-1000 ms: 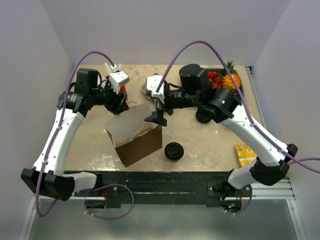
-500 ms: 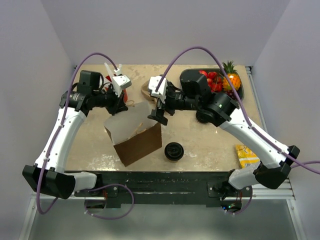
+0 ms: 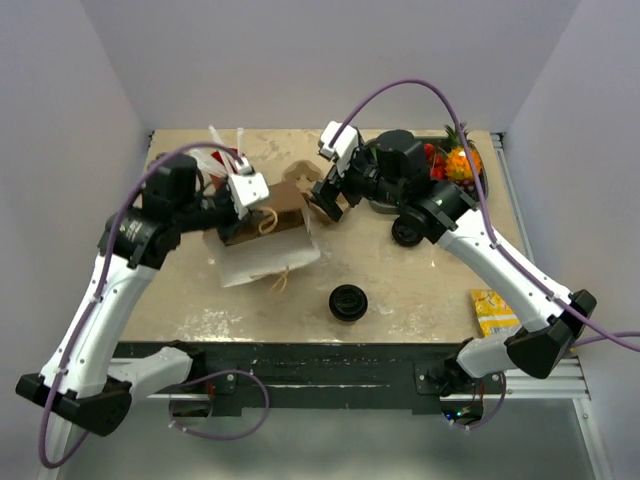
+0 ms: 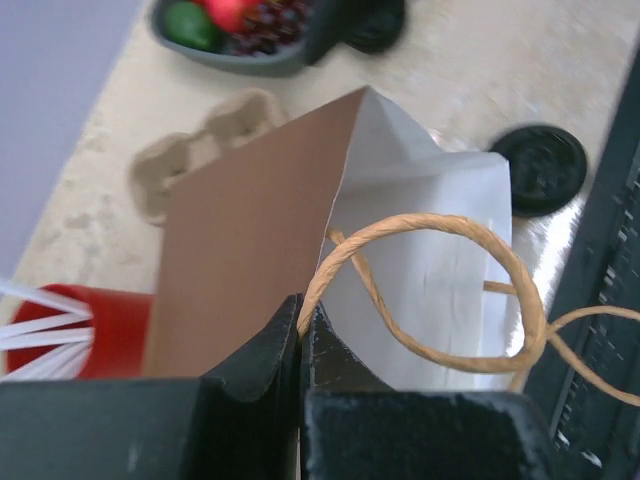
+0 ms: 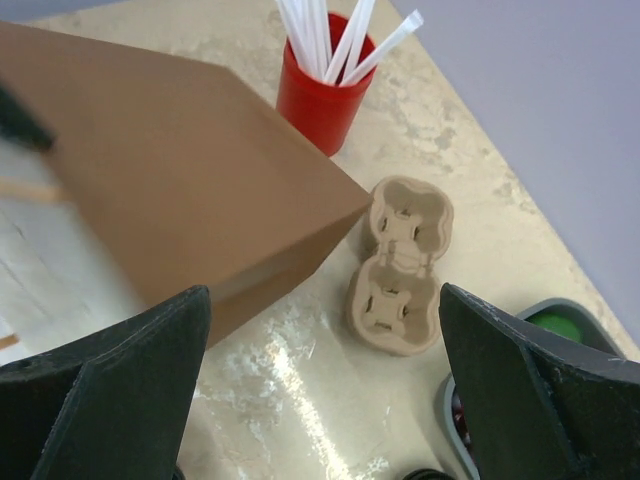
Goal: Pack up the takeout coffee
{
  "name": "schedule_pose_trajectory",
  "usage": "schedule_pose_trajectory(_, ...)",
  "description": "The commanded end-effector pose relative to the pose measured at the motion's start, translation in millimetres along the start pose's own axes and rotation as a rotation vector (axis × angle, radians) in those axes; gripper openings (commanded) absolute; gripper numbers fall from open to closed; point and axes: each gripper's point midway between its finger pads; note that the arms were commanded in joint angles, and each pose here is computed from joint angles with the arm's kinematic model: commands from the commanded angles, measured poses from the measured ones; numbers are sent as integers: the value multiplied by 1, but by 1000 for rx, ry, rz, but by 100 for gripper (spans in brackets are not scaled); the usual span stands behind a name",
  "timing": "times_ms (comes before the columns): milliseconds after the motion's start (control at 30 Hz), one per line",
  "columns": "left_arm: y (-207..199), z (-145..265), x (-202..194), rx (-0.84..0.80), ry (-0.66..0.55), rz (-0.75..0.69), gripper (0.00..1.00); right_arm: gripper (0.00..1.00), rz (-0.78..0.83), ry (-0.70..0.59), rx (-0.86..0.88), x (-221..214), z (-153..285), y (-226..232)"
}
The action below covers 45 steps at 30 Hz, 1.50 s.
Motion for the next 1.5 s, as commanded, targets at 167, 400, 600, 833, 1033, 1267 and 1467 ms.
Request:
schedule_pose_trajectory(167, -68, -18, -54, -152, 66, 32, 0, 99, -27, -18, -58, -10, 9, -10)
schedule_pose_trajectory(400, -52, -16, -31, -111, 28, 62, 0, 99, 0, 5, -50, -14, 15, -11)
schedule_pose_trajectory(600, -43, -11, 8, -156, -24, 146, 0, 98, 9, 121, 252, -41, 46, 33)
schedule_pose_trajectory(833, -71, -21, -14, -368, 34, 317, 0, 99, 138, 271, 493, -109, 83, 72)
schedule_pose_trajectory(1033, -60, -28, -35, -255, 39, 277, 0, 99, 239, 419, 603, -170, 91, 79)
schedule_pose_trajectory(1267, -35, -24, -32, -137, 12, 182, 0, 99, 334, 447, 665, -207, 86, 81)
schedule_pose_trajectory(1467, -22, -27, -39, -85, 40, 167, 0, 99, 389, 460, 774, -225, 79, 87)
Point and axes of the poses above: each gripper's point midway between its finger pads, its own z axis back along the fingers, its own y axis along the line the jaws close on, x = y × z, and after that the axes turned 8 degrees about -z, right-handed
